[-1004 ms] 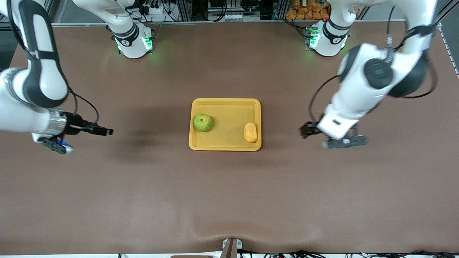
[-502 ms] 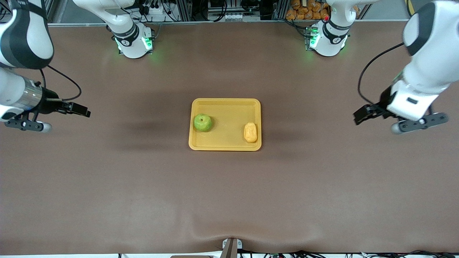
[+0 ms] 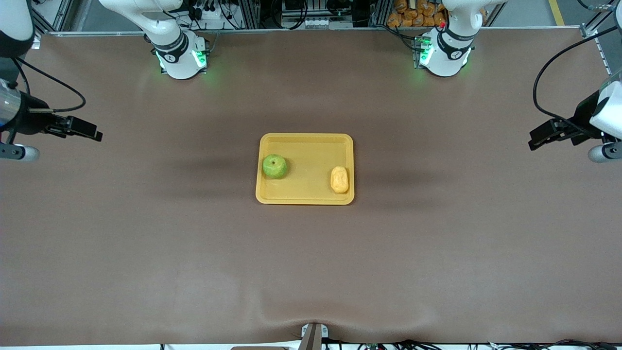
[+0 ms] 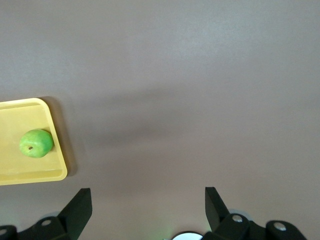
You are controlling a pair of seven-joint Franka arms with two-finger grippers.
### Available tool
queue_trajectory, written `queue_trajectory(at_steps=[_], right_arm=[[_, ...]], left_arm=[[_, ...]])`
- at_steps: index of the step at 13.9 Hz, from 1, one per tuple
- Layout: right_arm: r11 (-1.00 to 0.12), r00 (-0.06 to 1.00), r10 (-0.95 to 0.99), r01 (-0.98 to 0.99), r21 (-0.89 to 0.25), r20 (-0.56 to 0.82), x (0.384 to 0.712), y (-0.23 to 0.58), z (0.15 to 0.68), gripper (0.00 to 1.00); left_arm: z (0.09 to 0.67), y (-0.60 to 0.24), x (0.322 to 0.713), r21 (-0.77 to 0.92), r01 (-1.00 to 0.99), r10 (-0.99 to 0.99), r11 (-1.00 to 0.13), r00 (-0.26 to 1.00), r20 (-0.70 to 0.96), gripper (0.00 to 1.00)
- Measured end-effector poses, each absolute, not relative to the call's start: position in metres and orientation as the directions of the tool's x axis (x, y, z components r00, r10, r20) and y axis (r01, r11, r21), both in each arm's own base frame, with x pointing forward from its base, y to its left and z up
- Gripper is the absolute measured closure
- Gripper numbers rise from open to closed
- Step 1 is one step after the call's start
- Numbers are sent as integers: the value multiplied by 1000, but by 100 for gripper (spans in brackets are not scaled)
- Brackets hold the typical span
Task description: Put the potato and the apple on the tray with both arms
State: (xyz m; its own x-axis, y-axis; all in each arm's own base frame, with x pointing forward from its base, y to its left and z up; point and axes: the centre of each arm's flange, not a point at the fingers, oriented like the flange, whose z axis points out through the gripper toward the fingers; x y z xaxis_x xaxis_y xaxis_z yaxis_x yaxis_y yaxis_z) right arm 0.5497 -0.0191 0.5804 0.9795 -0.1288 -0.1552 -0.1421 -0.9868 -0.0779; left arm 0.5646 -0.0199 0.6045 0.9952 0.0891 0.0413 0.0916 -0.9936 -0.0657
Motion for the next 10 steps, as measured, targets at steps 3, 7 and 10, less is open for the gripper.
queue_trajectory(at_steps=[3,7,10], right_arm=[[-987,980,-128,-141,-79,-149,549,-20,593,0],[-987,979,-125,-138,-77,-162,547,-19,594,0],[-988,980,-122,-135,-78,-160,546,-17,599,0]], left_arm=[[614,-27,559,-69,83,79,-994,996,50,0],[635,-29,556,-67,80,75,-995,995,67,0],[640,-46,546,-75,47,46,-996,999,12,0]])
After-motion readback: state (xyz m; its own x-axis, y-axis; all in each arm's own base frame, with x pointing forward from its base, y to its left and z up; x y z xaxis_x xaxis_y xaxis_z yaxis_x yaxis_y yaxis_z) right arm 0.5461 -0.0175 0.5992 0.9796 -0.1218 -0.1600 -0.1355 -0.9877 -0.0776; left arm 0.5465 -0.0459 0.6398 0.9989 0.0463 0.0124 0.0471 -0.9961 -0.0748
